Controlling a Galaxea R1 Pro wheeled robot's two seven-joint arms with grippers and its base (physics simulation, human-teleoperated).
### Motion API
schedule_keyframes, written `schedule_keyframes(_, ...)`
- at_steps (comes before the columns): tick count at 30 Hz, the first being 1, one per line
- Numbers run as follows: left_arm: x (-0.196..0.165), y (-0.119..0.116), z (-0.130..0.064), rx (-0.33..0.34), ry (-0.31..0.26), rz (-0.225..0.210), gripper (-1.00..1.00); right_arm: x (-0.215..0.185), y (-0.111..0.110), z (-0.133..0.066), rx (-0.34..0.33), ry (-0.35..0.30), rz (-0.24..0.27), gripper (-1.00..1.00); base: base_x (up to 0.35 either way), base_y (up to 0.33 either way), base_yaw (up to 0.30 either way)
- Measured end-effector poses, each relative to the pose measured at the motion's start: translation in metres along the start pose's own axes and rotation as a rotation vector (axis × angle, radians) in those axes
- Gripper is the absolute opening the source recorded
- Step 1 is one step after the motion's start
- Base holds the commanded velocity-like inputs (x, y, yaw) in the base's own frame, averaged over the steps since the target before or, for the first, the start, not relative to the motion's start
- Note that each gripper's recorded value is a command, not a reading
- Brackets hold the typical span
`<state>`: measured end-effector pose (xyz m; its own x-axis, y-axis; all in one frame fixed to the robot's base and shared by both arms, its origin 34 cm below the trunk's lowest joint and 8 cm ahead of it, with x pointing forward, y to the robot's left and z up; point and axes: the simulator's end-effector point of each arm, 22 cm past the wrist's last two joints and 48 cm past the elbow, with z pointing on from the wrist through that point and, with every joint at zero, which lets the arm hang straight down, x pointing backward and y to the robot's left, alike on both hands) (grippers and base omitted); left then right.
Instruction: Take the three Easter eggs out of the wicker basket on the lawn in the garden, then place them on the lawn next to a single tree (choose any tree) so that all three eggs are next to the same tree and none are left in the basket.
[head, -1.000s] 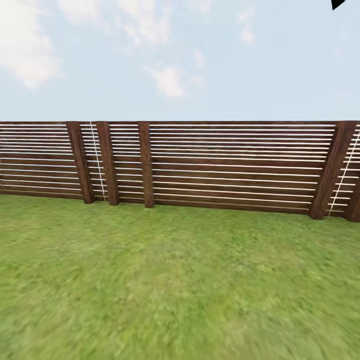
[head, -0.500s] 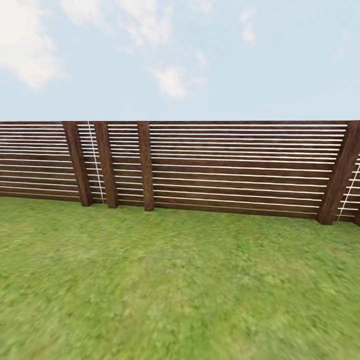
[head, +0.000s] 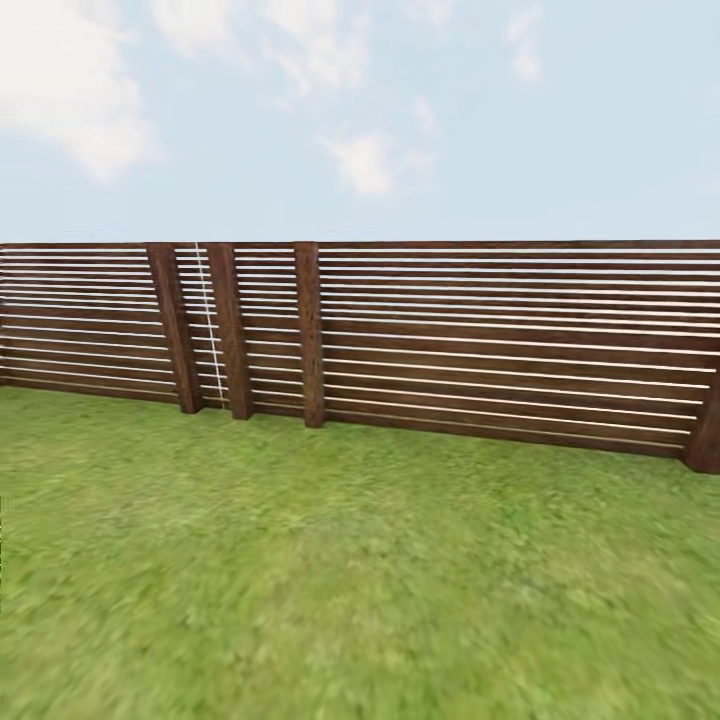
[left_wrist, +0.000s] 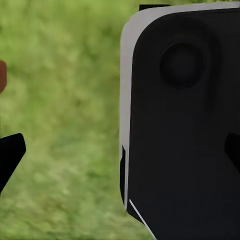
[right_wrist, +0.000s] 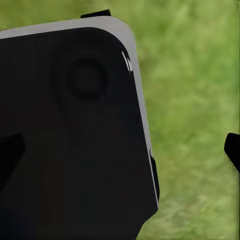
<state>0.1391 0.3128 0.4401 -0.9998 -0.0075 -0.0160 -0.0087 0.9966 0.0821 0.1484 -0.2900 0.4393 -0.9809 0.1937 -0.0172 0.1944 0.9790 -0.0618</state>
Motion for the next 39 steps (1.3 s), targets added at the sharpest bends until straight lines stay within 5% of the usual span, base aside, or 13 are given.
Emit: schedule_keyframes(39, 0.0000, 0.0000, 0.0000, 0.000, 0.000, 0.000, 1.00, 0.0002, 0.0007, 0.0000, -0.001, 0.000, 0.000, 1.00, 0.327, 0.000, 0.012)
